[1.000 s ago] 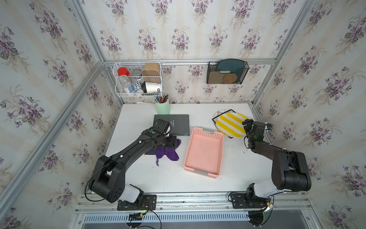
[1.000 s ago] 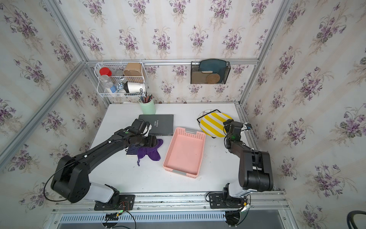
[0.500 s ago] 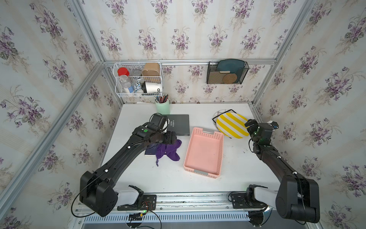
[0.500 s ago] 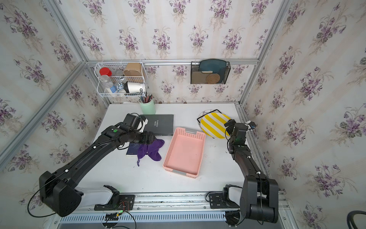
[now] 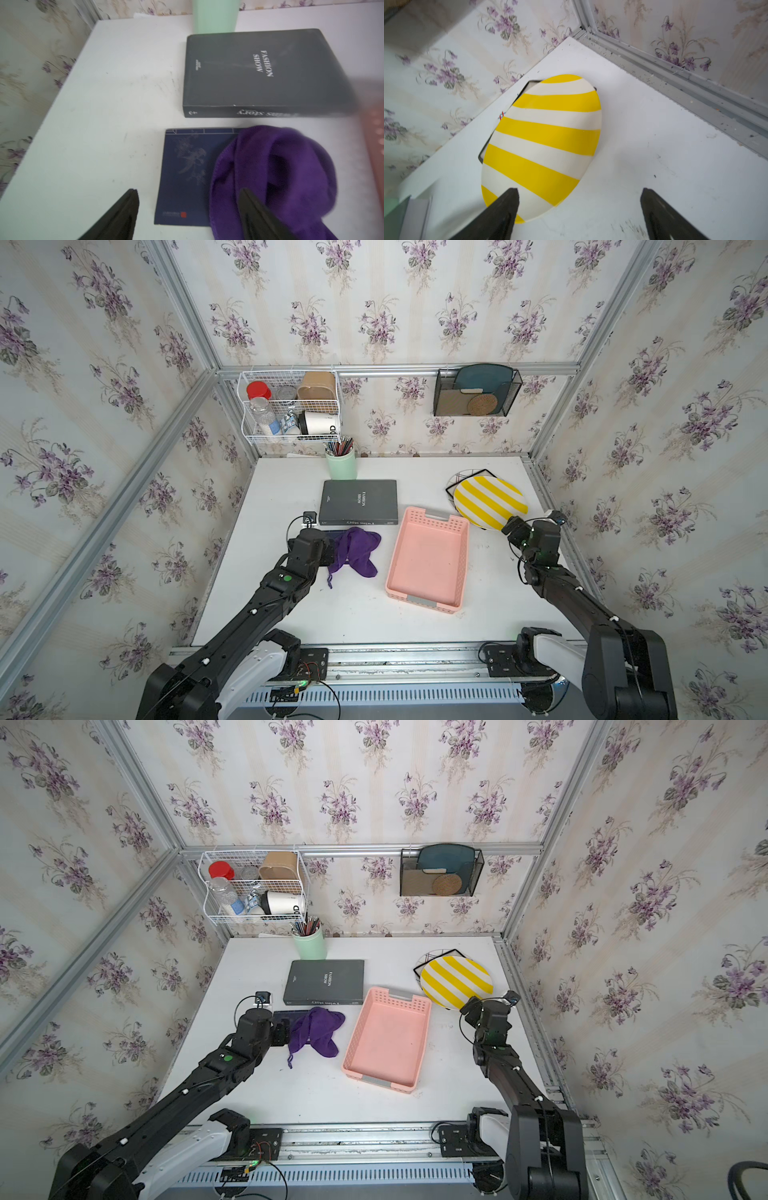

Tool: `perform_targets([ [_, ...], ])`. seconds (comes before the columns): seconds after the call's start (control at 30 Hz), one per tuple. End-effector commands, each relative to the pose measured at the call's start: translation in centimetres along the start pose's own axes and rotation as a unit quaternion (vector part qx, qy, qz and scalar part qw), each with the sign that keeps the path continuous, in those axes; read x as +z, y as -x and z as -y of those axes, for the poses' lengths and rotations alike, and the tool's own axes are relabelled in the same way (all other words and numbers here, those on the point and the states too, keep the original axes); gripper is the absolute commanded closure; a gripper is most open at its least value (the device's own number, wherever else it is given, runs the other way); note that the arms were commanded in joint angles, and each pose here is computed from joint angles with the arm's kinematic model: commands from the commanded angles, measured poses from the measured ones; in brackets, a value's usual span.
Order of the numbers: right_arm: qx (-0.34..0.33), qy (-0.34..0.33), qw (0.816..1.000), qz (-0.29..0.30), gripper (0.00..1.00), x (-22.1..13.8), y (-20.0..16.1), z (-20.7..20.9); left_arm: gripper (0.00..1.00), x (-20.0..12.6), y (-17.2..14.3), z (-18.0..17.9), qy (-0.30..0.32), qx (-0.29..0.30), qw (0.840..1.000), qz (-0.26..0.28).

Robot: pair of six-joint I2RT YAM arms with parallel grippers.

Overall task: Wipe the wet plate dry
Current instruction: Reset both arms

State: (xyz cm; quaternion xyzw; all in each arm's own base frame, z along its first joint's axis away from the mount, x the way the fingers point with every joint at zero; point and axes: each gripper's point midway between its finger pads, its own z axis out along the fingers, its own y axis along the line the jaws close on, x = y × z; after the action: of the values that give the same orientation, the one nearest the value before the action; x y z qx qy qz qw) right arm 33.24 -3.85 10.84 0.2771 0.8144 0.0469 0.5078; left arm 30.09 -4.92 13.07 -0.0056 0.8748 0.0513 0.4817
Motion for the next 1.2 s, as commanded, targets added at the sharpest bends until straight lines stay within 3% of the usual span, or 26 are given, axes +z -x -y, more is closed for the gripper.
perform_targets([
  [0.0, -0.079, 0.016, 0.992, 0.097, 0.03, -0.9, 3.1, -2.1, 0.21, 0.5, 4.4, -2.8, 0.087, -0.003, 0.990, 0.115],
  [0.1, -0.134, 0.033, 0.979, 0.152, 0.03, -1.5, 3.1, -3.5, 0.21, 2.1, 3.6, -4.0, 0.125, 0.010, 0.987, 0.103],
  [0.17, -0.165, 0.030, 0.976, 0.141, 0.02, -1.2, 1.8, -3.6, 0.21, 3.2, 3.1, -4.2, 0.133, 0.019, 0.986, 0.098],
  [0.2, -0.172, 0.036, 0.974, 0.141, 0.02, -1.2, 0.7, -3.2, 0.21, 3.7, 2.8, -4.0, 0.125, 0.021, 0.987, 0.100],
  [0.37, -0.190, 0.066, 0.952, 0.230, 0.00, -2.0, 2.6, -4.5, 0.21, 5.8, 3.4, -2.8, 0.058, 0.011, 0.989, 0.132],
  [0.47, -0.198, 0.065, 0.947, 0.243, 0.00, -0.7, 1.9, -4.6, 0.21, 7.2, 4.3, -3.9, 0.064, 0.009, 0.989, 0.134],
  [0.63, -0.161, 0.084, 0.960, 0.213, 0.00, 0.2, 2.0, -3.3, 0.21, 9.5, 1.4, -5.5, 0.029, -0.037, 0.991, 0.124],
  [0.67, -0.156, 0.090, 0.963, 0.200, 0.00, 0.5, 1.9, -3.1, 0.21, 9.6, 1.9, -5.3, 0.022, -0.032, 0.988, 0.146],
  [0.8, -0.162, 0.098, 0.962, 0.198, 0.00, 0.6, 1.9, -3.5, 0.13, 10.2, 2.2, -4.6, 0.005, -0.022, 0.994, 0.103],
  [1.17, -0.188, 0.127, 0.957, 0.179, 0.00, 1.5, 1.5, -5.0, 0.12, 10.4, 2.0, -5.0, 0.018, -0.024, 0.993, 0.112],
])
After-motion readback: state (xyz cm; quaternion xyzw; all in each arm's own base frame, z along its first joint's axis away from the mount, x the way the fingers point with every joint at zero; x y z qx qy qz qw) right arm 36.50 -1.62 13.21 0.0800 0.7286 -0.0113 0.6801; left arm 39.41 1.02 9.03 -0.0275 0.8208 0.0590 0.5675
